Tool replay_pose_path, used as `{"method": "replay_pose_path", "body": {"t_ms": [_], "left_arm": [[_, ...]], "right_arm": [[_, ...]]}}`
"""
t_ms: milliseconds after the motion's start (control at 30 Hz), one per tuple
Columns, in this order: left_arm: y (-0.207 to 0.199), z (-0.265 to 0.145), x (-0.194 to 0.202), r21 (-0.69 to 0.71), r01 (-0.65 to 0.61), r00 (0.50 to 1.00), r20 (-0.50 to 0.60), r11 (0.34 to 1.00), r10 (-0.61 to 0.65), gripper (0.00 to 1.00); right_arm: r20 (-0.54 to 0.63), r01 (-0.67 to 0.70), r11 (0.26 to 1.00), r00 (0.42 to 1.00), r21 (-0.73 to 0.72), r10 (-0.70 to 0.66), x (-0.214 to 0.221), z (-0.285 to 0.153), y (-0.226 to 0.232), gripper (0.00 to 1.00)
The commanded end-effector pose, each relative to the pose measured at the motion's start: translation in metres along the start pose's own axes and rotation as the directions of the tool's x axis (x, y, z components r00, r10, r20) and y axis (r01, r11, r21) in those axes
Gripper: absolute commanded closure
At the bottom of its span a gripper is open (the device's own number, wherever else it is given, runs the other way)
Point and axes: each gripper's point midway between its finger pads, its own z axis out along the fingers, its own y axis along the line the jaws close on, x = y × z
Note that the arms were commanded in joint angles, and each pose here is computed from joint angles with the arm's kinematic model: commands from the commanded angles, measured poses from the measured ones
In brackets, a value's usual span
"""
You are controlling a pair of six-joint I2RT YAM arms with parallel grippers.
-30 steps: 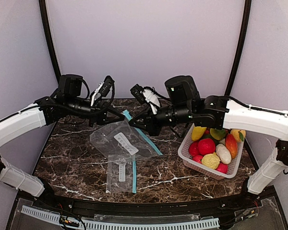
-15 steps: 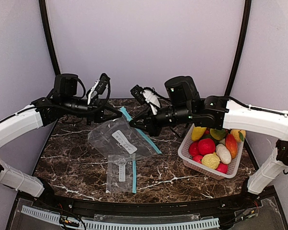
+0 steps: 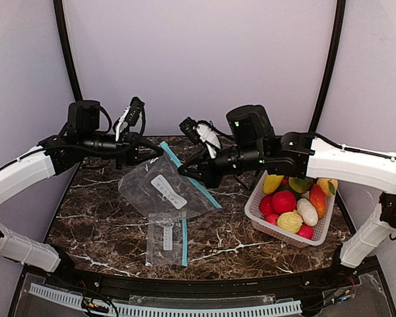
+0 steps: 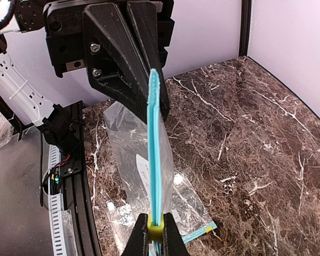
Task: Place the food in the zip-top bag and seal the zipper
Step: Unzip the zipper from the zipper food storage bag.
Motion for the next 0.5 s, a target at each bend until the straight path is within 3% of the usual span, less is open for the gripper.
{"method": "replay_pose_path", "body": {"t_ms": [0, 467], "left_arm": [[0.003, -0.015, -0.020, -0.057, -0.045, 0.996, 0.072, 0.997, 0.049, 0.99], [0.014, -0.029, -0.027, -0.119, -0.040, 0.993, 0.103, 0.992, 0.052, 0.99]], "right_arm": [[-0.090, -0.041, 0.999, 0.995, 0.020, 0.043, 0.027, -0.001, -0.007, 1.00], [-0.099, -0.046, 0.999, 0.994, 0.015, 0.048, 0.029, 0.001, -0.007, 1.00]]}}
